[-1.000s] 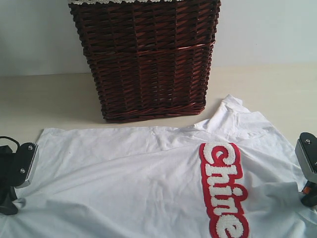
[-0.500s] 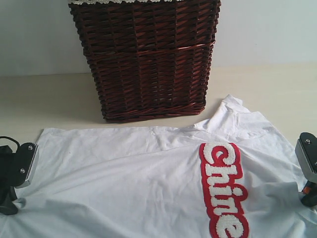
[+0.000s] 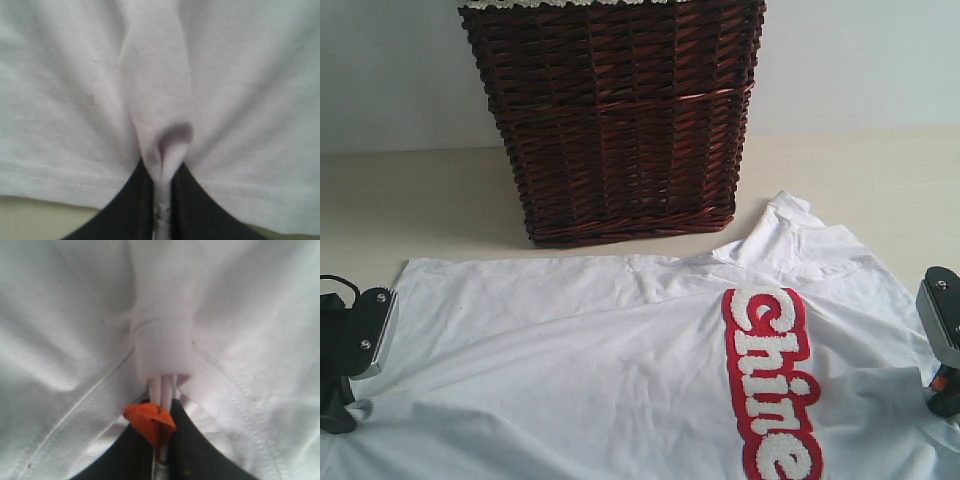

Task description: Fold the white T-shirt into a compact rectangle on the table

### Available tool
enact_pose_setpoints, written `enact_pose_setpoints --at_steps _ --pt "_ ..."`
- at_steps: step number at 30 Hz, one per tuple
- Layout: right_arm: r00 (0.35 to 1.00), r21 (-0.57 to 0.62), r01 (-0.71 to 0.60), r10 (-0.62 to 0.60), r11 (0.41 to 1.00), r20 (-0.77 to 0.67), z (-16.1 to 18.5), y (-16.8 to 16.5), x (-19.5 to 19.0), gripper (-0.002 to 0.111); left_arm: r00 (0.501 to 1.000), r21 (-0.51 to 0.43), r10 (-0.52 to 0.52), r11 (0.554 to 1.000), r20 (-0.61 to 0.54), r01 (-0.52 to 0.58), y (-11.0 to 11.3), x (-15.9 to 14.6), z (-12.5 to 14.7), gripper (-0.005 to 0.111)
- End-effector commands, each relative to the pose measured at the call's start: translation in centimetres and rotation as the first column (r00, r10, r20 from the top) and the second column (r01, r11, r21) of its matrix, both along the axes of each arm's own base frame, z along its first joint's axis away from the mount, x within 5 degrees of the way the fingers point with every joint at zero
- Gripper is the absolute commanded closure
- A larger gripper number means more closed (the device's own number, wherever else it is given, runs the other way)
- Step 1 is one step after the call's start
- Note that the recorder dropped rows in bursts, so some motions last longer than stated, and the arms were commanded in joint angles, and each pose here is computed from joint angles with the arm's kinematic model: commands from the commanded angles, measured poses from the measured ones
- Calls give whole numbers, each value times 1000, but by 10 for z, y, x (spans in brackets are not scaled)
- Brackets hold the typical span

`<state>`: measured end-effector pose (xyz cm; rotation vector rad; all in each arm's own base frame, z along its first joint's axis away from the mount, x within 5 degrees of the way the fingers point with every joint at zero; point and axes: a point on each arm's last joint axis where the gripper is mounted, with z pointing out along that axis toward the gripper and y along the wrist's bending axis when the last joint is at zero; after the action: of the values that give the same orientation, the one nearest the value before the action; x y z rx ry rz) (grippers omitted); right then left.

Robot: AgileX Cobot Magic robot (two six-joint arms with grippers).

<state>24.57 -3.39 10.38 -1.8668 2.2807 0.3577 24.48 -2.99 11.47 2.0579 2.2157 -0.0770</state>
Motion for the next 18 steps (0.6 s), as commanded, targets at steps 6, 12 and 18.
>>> enact_pose_setpoints --at_steps 6,12,18 --pt "999 -39 -27 26 999 -23 -14 -4 -3 108 1000 12 -3 1000 19 3 1 1 -4 107" --pt "999 -35 -26 25 999 -27 -14 -4 -4 108 1000 12 -3 1000 19 3 1 1 -4 107" --pt "999 -32 -19 18 999 -34 -14 -4 -4 108 1000 12 -3 1000 19 3 1 1 -4 107"
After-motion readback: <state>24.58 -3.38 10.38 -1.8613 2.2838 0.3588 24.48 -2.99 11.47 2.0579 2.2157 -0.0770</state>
